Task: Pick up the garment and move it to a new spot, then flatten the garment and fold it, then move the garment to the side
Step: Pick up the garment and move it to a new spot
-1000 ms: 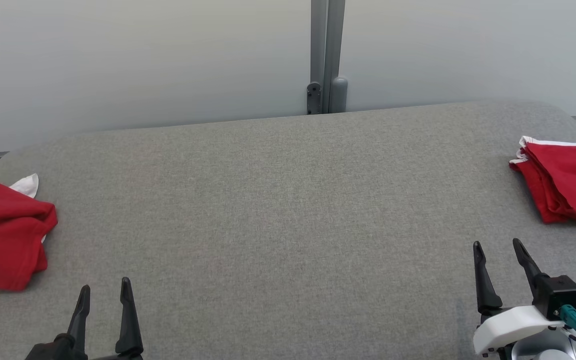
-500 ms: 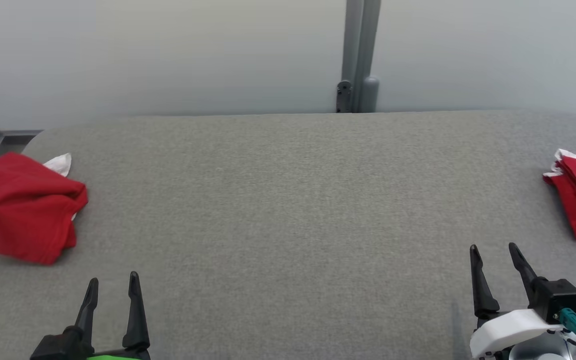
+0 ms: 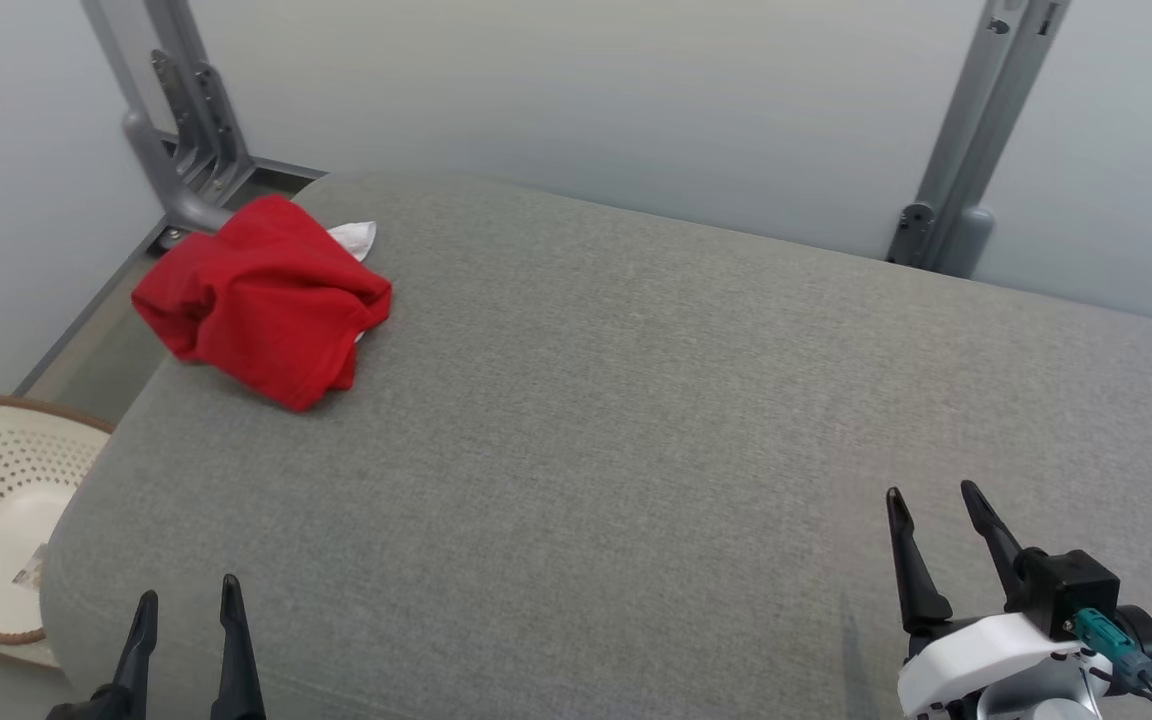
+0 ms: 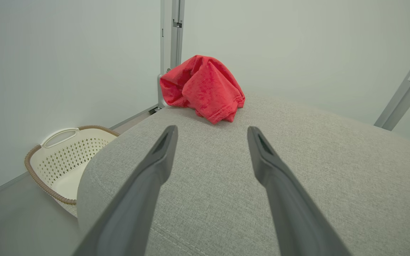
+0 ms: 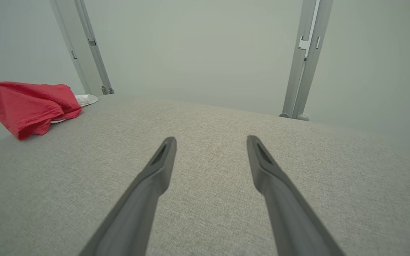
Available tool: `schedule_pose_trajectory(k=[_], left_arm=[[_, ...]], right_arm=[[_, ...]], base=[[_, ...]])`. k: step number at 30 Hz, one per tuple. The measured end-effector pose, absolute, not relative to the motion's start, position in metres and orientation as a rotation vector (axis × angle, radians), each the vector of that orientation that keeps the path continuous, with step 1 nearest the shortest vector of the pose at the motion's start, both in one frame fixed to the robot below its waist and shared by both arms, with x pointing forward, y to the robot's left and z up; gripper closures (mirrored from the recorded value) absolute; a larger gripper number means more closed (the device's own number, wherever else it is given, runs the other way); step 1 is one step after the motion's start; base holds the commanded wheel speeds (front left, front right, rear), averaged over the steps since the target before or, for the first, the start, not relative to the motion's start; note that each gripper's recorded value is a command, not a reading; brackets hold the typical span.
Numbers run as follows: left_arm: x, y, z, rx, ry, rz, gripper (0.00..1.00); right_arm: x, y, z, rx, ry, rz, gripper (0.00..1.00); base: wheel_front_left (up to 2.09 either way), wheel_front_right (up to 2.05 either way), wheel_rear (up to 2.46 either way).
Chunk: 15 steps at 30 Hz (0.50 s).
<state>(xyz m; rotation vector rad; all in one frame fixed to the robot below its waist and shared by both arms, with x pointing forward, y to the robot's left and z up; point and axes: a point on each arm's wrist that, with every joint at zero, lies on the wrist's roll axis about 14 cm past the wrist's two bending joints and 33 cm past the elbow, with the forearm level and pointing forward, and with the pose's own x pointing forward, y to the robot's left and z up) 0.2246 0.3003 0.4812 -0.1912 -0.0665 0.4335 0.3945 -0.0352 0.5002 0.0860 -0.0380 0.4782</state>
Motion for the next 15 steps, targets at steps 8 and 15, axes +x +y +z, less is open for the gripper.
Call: schedule_pose_trajectory(k=[8,15], left_arm=[[0.216,0.314,0.488,-0.189,-0.091,0.483,0.00],[0.273,0.343,0.509,-0.173,-0.078,0.444,0.00]], right_arm=[[0.398,-0.014,0.497,0.071,-0.031,0.538,0.00],[0.433,-0.013,0.515,0.007,-0.121,0.523,0.00]], base=[[0.00,0.00,0.00],[0.00,0.00,0.00]])
